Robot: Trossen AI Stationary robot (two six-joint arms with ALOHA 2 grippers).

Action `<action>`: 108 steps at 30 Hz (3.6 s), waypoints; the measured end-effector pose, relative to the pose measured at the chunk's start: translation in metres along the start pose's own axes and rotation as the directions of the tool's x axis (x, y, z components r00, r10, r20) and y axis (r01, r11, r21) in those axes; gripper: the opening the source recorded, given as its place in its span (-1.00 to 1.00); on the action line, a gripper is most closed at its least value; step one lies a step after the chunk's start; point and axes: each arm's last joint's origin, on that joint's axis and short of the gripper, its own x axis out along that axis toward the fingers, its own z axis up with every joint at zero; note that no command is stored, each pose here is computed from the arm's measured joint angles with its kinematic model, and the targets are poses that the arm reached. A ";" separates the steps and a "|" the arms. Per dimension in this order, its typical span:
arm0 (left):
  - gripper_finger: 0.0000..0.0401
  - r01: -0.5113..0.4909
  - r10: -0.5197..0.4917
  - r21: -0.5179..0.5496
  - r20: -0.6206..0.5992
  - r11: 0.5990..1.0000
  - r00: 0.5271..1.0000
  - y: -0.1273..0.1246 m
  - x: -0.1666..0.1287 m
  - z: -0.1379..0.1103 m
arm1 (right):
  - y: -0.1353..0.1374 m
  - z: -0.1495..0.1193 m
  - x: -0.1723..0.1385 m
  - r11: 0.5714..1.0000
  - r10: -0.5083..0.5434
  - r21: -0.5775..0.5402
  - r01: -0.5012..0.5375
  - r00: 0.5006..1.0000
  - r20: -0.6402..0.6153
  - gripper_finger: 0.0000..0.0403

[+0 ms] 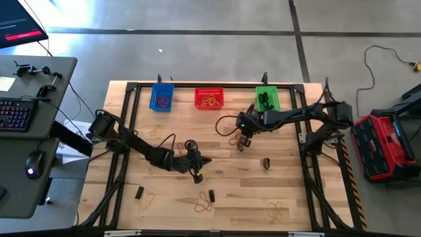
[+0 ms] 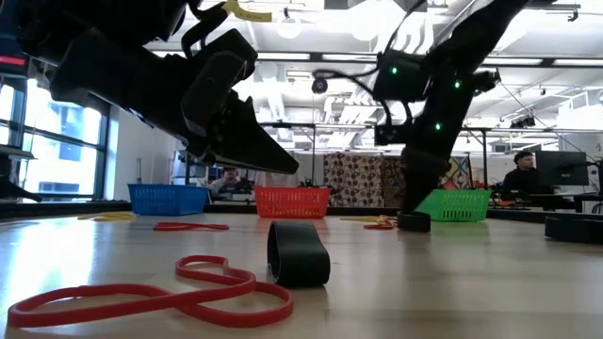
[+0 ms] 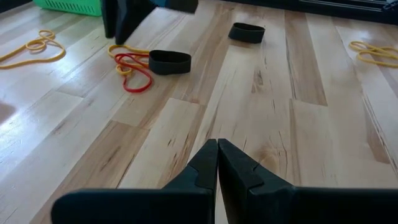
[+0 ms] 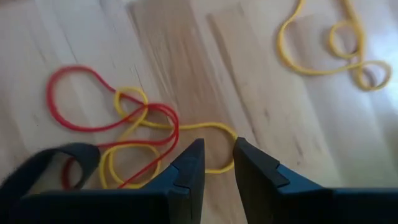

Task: Sort rubber bands into baskets
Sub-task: Put the yellow rubberband into the orange bin, then put the rubberband into the orange bin

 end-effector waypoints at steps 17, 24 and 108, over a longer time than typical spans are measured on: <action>-0.99 0.000 0.000 0.000 -0.001 1.000 1.000 0.000 0.000 0.000 | -0.002 -0.001 0.015 0.997 -0.062 -0.037 0.061 0.998 -0.030 -0.63; -0.99 0.000 0.000 -0.001 -0.001 1.000 1.000 0.000 0.000 0.000 | -0.004 -0.001 0.012 0.997 -0.078 -0.030 0.078 0.997 -0.022 -0.63; -0.99 -0.002 0.001 -0.023 -0.005 1.000 1.000 0.000 0.000 -0.001 | 0.055 0.007 -0.114 0.969 -0.180 -0.030 0.245 0.786 0.591 -1.00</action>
